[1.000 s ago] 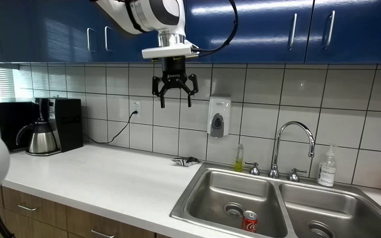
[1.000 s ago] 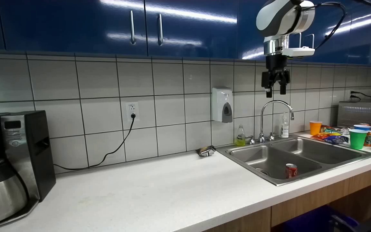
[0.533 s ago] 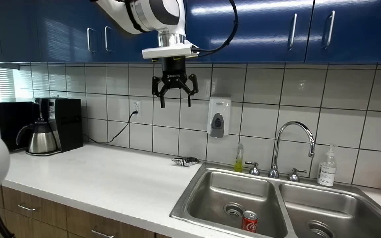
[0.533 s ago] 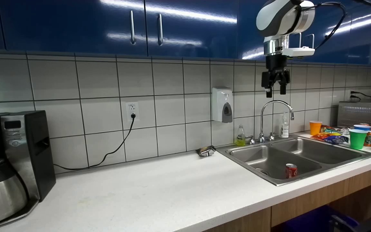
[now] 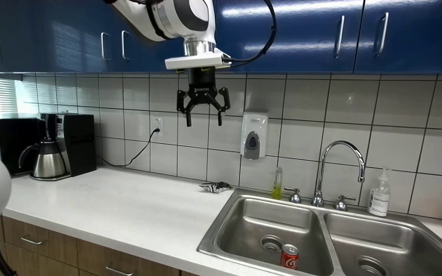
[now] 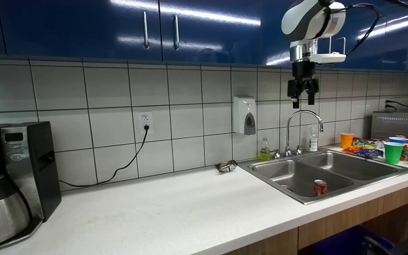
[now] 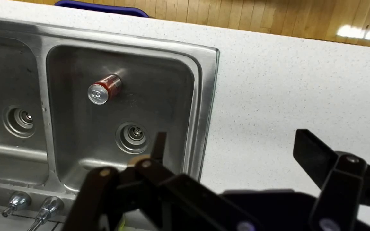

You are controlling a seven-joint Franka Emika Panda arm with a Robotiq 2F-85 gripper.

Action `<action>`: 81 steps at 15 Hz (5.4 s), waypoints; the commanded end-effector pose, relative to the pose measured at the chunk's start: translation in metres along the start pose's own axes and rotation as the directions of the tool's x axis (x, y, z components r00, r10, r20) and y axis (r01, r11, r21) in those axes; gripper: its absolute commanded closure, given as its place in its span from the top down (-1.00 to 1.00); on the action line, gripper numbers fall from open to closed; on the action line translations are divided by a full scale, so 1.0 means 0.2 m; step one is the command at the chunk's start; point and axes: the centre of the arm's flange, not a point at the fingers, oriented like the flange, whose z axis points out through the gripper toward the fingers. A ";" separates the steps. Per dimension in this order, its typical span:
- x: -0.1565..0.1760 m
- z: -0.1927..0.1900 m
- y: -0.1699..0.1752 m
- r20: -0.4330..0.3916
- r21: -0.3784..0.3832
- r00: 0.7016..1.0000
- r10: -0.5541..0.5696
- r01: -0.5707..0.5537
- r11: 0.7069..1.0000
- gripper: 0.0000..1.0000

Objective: Take the Coca-Cola can out of the sink on the left and put it on the countertop.

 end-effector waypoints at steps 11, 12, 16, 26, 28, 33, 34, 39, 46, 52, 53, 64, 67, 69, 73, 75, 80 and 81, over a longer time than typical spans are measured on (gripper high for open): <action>0.10 0.34 0.30 0.013 -0.002 0.994 0.113 -0.113 0.994 1.00; 0.10 0.38 0.33 0.015 -0.002 0.992 0.128 -0.128 0.992 1.00; 0.09 0.52 0.47 0.025 -0.001 0.983 0.182 -0.182 0.983 1.00; 0.16 0.89 0.83 0.035 -0.027 0.952 0.305 -0.304 0.952 1.00; 0.19 0.98 0.89 0.041 -0.029 0.945 0.325 -0.324 0.946 1.00; 0.25 1.23 1.00 0.065 -0.034 0.931 0.359 -0.357 0.933 1.00; 0.26 1.27 1.01 0.071 -0.036 0.929 0.364 -0.362 0.932 1.00; 0.30 1.44 1.06 0.091 -0.048 0.919 0.383 -0.380 0.924 1.00; 0.31 1.64 1.12 0.099 -0.057 0.906 0.412 -0.408 0.911 1.00; 0.28 1.80 1.16 0.102 -0.056 0.893 0.439 -0.435 0.898 1.00; 0.27 1.83 1.17 0.102 -0.056 0.890 0.444 -0.440 0.896 1.00; 0.29 2.08 1.27 0.094 -0.082 0.864 0.495 -0.489 0.869 1.00; 0.31 2.13 1.29 0.094 -0.089 0.858 0.504 -0.497 0.863 1.00; 0.32 2.15 1.29 0.092 -0.091 0.859 0.504 -0.496 0.863 1.00; 0.37 2.19 1.27 0.086 -0.097 0.865 0.494 -0.486 0.868 1.00; 0.39 2.21 1.26 0.083 -0.098 0.867 0.491 -0.483 0.870 1.00; 0.41 2.26 1.25 0.085 -0.100 0.866 0.492 -0.484 0.869 1.00; 0.42 2.27 1.25 0.085 -0.101 0.866 0.492 -0.484 0.869 1.00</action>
